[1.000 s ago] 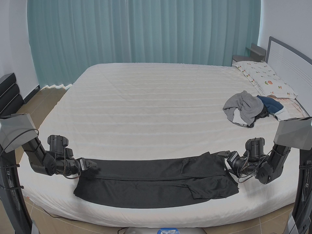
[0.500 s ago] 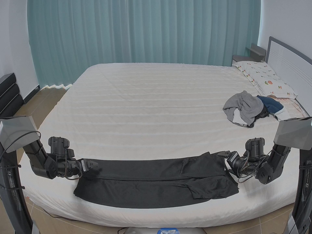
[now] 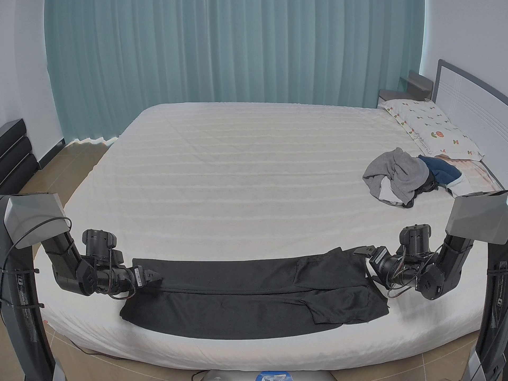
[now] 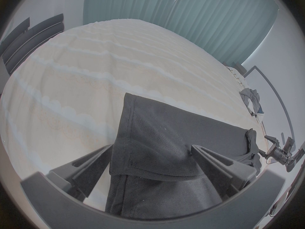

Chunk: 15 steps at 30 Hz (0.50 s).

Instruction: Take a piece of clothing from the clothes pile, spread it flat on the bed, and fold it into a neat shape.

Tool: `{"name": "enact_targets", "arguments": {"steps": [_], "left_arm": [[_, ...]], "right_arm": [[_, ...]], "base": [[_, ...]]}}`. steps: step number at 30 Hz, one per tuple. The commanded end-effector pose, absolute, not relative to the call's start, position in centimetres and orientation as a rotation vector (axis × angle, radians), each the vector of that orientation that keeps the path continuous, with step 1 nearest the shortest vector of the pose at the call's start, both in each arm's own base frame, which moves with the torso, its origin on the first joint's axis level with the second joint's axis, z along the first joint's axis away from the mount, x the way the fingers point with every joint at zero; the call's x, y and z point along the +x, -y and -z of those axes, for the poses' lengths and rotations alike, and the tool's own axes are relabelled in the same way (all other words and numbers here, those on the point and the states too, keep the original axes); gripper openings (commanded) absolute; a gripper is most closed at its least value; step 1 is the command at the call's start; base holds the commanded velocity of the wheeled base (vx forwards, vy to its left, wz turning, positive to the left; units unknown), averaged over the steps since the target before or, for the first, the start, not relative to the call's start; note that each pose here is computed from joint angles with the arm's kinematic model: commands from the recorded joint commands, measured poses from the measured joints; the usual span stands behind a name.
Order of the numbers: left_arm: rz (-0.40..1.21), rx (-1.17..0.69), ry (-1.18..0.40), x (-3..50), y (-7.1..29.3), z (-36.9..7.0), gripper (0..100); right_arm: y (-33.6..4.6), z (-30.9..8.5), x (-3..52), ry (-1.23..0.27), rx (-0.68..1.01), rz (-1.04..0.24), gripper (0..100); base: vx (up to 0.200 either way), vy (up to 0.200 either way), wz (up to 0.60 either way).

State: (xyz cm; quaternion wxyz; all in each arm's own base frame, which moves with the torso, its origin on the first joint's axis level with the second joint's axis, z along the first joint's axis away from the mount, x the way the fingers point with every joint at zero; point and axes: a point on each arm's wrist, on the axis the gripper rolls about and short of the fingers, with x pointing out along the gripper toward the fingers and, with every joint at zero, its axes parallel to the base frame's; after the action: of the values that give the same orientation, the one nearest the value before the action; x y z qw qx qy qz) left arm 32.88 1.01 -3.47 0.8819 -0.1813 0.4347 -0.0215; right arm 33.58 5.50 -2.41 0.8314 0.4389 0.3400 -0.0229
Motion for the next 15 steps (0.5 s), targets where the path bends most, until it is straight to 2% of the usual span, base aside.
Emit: {"name": "enact_targets", "arguments": {"steps": [1, 12, 13, 15], "left_arm": [[0.055, -0.364, -0.920, 32.47, -0.79, 3.63, 100], [0.071, -0.354, -0.927, 32.36, -0.19, 3.69, 100], [0.070, -0.354, -0.929, 32.32, -0.19, 3.71, 0], [0.070, -0.354, -0.929, 32.32, -0.19, 3.71, 0]], "right_arm": [[-5.51, 2.46, 33.58, -0.722, 0.931, 0.048, 100], [-5.51, 2.46, 33.58, -0.722, 0.931, 0.048, 100], [-5.51, 2.46, 33.58, -0.722, 0.931, 0.048, 100], [-5.51, 2.46, 33.58, -0.722, 0.931, 0.048, 100]], "base": [[0.000, 0.000, 0.00], [0.000, 0.000, 0.00], [0.000, 0.000, 0.00], [0.000, 0.000, 0.00]]}}
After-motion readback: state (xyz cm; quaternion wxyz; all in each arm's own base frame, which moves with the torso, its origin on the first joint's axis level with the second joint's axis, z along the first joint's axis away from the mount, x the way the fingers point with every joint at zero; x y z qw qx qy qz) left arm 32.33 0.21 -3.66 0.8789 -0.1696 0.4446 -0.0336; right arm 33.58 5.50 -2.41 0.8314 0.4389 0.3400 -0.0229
